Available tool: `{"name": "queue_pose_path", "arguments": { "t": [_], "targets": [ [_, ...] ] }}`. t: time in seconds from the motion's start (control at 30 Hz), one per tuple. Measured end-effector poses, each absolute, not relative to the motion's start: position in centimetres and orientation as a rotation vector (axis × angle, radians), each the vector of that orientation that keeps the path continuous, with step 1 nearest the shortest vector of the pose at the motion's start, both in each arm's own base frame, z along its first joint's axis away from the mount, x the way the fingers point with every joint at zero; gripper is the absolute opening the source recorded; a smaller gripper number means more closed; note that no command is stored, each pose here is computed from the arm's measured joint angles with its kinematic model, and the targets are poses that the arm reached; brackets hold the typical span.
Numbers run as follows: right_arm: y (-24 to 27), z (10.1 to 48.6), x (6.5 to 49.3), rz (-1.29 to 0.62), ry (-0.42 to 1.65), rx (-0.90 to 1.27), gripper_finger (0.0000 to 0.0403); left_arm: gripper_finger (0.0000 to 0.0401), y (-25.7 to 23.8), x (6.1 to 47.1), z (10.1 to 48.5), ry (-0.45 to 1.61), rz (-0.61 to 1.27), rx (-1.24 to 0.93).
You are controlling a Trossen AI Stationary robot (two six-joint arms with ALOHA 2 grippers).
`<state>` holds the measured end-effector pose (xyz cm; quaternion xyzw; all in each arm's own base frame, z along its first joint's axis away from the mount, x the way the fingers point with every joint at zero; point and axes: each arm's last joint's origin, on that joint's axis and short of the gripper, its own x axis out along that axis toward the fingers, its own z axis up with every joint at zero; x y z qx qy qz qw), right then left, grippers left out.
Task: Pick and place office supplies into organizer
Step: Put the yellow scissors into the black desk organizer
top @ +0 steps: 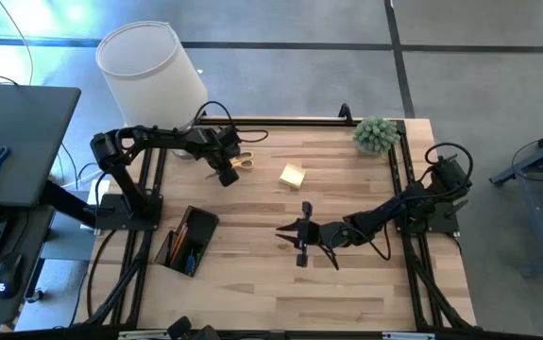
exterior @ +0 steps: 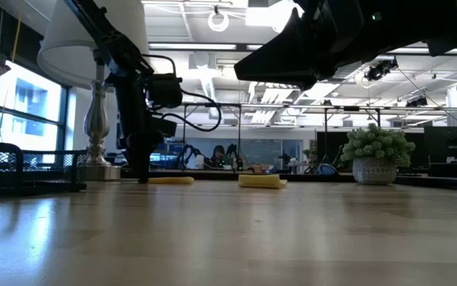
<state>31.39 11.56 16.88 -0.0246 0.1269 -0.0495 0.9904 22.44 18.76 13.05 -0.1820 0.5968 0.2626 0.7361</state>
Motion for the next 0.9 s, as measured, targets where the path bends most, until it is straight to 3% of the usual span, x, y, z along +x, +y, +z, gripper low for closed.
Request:
{"name": "queue_pose_path", "arguments": {
  "t": [0.2, 0.47, 0.9],
  "targets": [
    [11.6, 17.0, 31.4, -0.108, 0.243, 0.011, 0.0062, 0.0059, 18.7, 22.4, 13.3, 1.299, 0.531, -0.391],
    [11.5, 17.1, 31.5, -0.153, 0.217, 0.080, 0.0062, 0.0024, 18.1, 22.3, 15.4, 1.202, 0.413, -0.389],
    [11.4, 17.2, 31.5, -0.181, 0.202, 0.116, 0.0062, 0.0032, 16.2, 22.0, 20.5, 0.878, 0.058, -0.482]
  ]
}}
